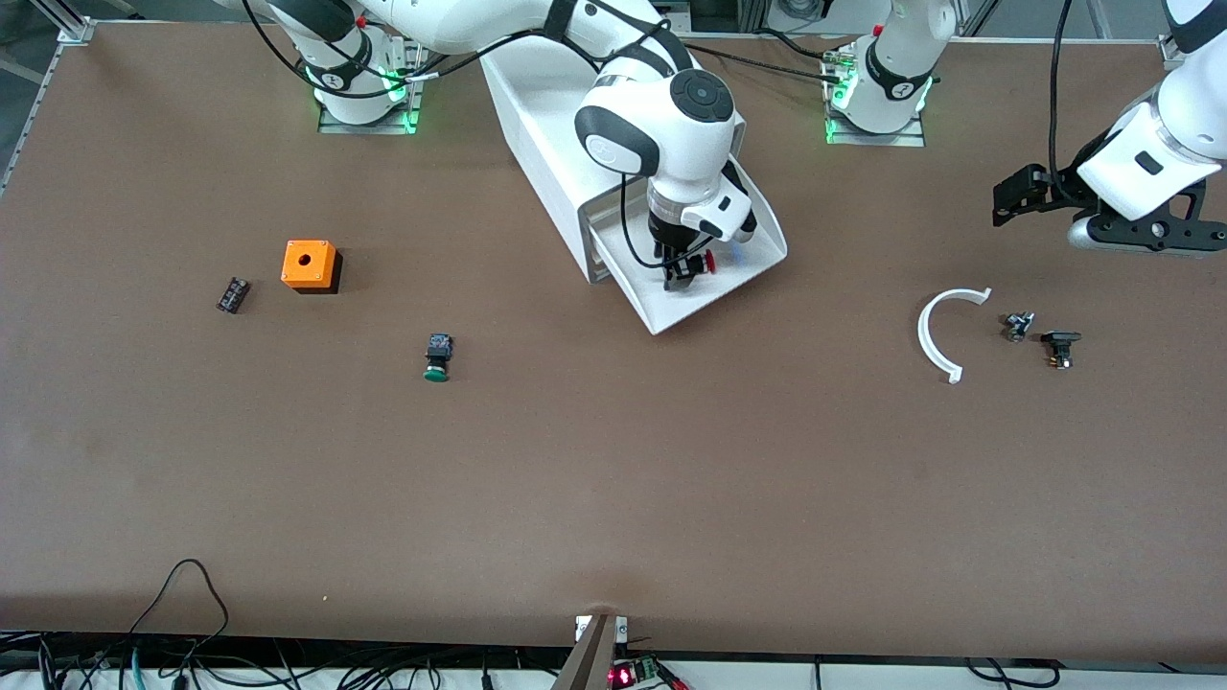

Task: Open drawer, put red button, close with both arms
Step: 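Lower the red button into the drawer and open the right gripper, then raise the right gripper out of the drawer and move it away, then push the drawer shut with the left gripper while the right gripper returns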

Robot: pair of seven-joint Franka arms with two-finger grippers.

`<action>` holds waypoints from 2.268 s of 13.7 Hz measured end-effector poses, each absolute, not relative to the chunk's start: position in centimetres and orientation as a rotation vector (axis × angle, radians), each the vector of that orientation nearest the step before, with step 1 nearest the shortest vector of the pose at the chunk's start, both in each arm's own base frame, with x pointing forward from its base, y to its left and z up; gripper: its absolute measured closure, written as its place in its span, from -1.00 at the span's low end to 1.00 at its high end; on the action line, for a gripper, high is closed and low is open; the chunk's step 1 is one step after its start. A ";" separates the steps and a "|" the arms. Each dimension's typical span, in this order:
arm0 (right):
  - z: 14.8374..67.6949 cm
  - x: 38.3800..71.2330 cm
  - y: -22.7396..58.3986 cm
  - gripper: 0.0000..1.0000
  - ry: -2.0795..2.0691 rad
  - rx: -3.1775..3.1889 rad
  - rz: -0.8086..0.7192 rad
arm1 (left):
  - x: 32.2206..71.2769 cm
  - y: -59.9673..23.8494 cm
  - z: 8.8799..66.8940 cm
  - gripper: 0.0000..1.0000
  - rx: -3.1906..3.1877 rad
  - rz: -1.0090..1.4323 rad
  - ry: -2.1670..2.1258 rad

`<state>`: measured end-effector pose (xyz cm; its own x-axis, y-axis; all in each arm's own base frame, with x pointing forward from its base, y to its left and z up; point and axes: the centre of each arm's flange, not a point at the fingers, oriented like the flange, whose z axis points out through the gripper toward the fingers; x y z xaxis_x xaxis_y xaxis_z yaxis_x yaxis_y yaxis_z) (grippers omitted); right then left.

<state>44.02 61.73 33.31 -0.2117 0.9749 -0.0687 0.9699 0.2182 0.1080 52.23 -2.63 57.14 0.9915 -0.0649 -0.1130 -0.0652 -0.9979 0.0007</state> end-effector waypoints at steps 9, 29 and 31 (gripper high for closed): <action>51.1 50.1 55.7 -1.00 1.922 2.248 0.463 | 52.3 -2.4 57.0 -1.00 -3.133 0.181 0.095; 46.0 65.9 15.4 -1.00 -0.337 2.872 -0.023 | 52.5 -20.3 31.5 -1.00 -3.210 0.144 -0.476; 48.1 66.0 11.2 -1.00 -0.311 2.885 -0.032 | 50.8 -23.0 30.0 -1.00 -3.195 0.170 -0.552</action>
